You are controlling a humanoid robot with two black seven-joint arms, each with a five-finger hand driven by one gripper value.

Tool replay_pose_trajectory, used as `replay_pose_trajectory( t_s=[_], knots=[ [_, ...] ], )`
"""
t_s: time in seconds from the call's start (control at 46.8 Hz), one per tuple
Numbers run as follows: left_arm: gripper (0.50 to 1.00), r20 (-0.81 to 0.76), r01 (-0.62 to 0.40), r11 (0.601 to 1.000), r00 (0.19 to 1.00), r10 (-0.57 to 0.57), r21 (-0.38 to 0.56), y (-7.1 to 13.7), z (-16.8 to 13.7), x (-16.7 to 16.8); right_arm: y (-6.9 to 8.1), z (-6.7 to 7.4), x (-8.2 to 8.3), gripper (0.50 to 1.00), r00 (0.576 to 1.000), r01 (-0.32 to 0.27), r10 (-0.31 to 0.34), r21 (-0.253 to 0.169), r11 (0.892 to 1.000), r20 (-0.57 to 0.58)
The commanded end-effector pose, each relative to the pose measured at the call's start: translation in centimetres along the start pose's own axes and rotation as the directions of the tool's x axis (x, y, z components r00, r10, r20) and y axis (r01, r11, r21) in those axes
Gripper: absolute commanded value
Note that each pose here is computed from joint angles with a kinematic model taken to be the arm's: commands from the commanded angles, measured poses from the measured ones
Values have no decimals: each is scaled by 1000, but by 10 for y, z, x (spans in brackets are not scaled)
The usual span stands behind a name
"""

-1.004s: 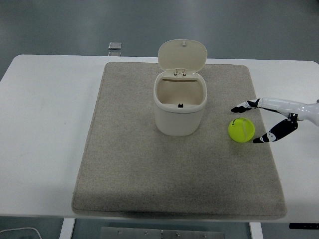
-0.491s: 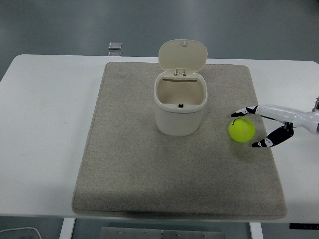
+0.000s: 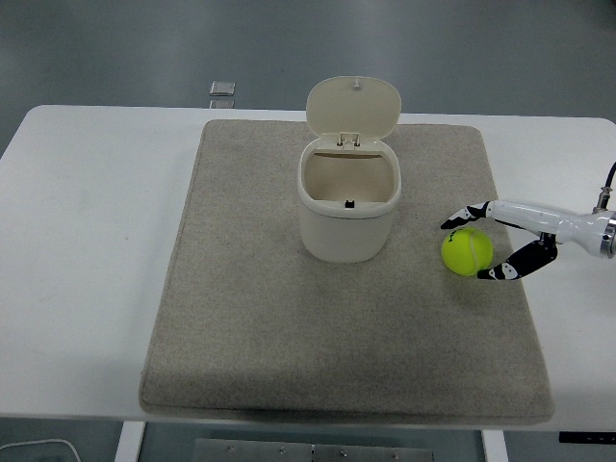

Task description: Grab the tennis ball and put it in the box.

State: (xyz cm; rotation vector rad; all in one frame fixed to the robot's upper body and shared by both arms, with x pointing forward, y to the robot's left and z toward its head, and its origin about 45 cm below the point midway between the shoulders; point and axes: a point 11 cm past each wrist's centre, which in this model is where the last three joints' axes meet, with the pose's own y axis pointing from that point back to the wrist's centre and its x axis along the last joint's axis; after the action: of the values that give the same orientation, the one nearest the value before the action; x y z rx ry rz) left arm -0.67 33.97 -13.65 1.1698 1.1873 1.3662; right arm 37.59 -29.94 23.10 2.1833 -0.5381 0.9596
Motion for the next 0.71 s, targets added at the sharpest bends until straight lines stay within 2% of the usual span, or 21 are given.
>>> replay_pose_trajectory(
  t_s=[0.0, 0.534, 0.62, 0.684],
  knots=[
    [992, 0, 0, 1000, 1000, 0, 0, 0, 0, 0, 1, 2, 0, 832, 1000, 0, 0, -8, 1000, -1],
    [992, 0, 0, 1000, 1000, 0, 0, 0, 0, 0, -4, -1, -2, 827, 1000, 5, -5, 5, 1000, 3],
    [992, 0, 0, 1000, 1000, 0, 0, 0, 0, 0, -4, -1, -2, 778, 1000, 6, -6, 5, 1000, 2],
    [992, 0, 0, 1000, 1000, 0, 0, 0, 0, 0, -4, -1, -2, 762, 1000, 6, -6, 6, 1000, 2]
  ],
)
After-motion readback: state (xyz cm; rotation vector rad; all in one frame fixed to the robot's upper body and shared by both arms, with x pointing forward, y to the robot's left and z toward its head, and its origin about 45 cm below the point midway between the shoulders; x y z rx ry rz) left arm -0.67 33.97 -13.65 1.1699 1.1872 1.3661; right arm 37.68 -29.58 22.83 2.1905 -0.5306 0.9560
